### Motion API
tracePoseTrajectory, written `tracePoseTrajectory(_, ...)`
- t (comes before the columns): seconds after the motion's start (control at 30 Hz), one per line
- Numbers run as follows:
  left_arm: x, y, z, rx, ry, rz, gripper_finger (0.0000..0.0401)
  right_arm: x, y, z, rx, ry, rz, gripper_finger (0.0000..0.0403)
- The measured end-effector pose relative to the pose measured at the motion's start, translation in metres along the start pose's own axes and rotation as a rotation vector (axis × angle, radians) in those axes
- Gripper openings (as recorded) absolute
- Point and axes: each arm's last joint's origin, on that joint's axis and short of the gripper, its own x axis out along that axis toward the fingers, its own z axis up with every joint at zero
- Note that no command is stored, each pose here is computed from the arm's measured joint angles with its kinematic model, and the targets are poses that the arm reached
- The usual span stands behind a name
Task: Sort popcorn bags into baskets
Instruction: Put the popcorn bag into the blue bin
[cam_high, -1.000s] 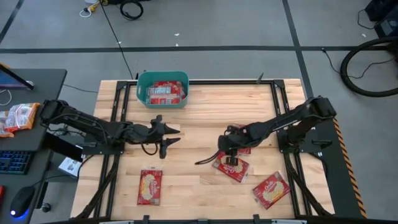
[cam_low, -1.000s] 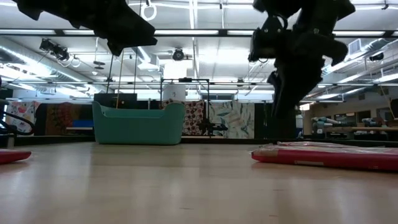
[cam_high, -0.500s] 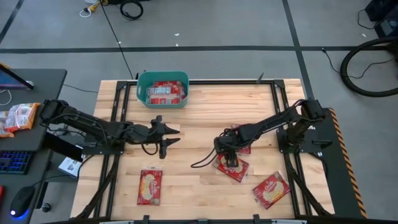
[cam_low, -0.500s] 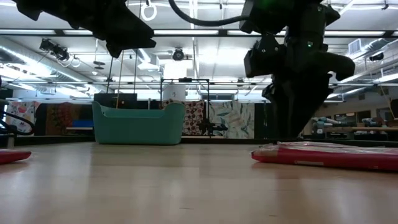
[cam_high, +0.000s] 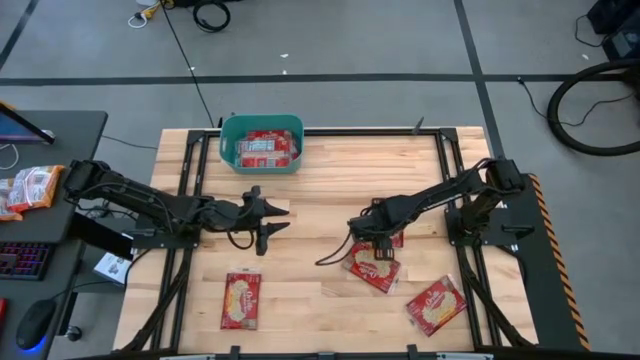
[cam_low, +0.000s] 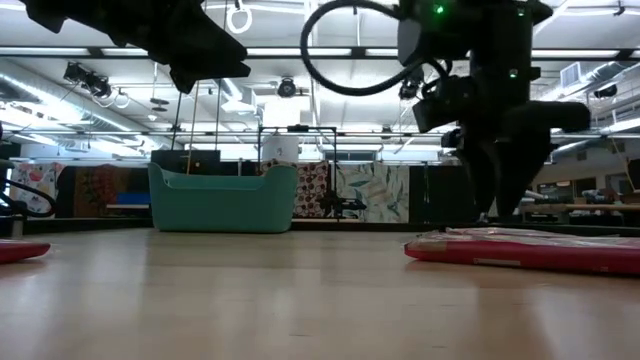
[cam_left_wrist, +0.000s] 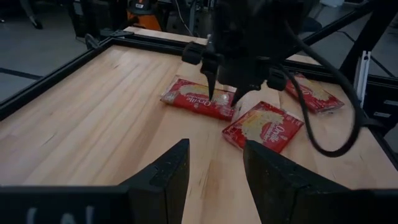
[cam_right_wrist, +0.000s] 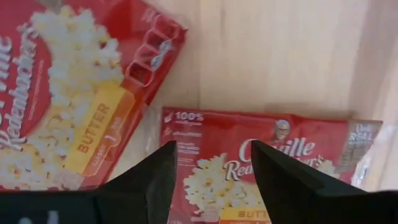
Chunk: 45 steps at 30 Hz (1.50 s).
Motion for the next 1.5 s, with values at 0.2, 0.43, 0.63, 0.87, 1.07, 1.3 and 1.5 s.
tracePoseTrajectory(0.2,0.0,0.0,-0.001,-0.002,0.008,0.002,0.0155,0.01,0.007,-0.005,-0.032,-0.023,-0.008,0.0199)
tracePoseTrajectory(0.43,0.0,0.001,-0.002,-0.011,0.021,0.006,0.0155,0.008,0.024,-0.009,-0.128,-0.057,-0.085,0.0186)
tracePoseTrajectory(0.63,0.0,0.001,-0.002,-0.018,0.021,0.006,0.0155,0.008,0.03,-0.007,-0.142,-0.099,-0.078,0.0176)
tracePoseTrajectory(0.87,0.0,0.001,-0.002,-0.023,0.022,0.006,0.0155,0.029,0.03,-0.018,-0.104,-0.114,-0.075,0.0174)
tracePoseTrajectory(1.07,0.0,0.001,-0.002,-0.023,0.022,0.006,0.0155,0.034,0.028,-0.024,-0.105,-0.105,-0.102,0.0136)
tracePoseTrajectory(1.3,0.0,0.001,-0.002,-0.022,0.022,0.006,0.0155,0.035,0.029,-0.022,-0.137,-0.117,-0.093,0.002)
tracePoseTrajectory(1.5,0.0,0.001,-0.003,-0.02,0.023,0.003,0.0155,0.027,0.029,-0.016,-0.155,-0.128,-0.123,0.0014)
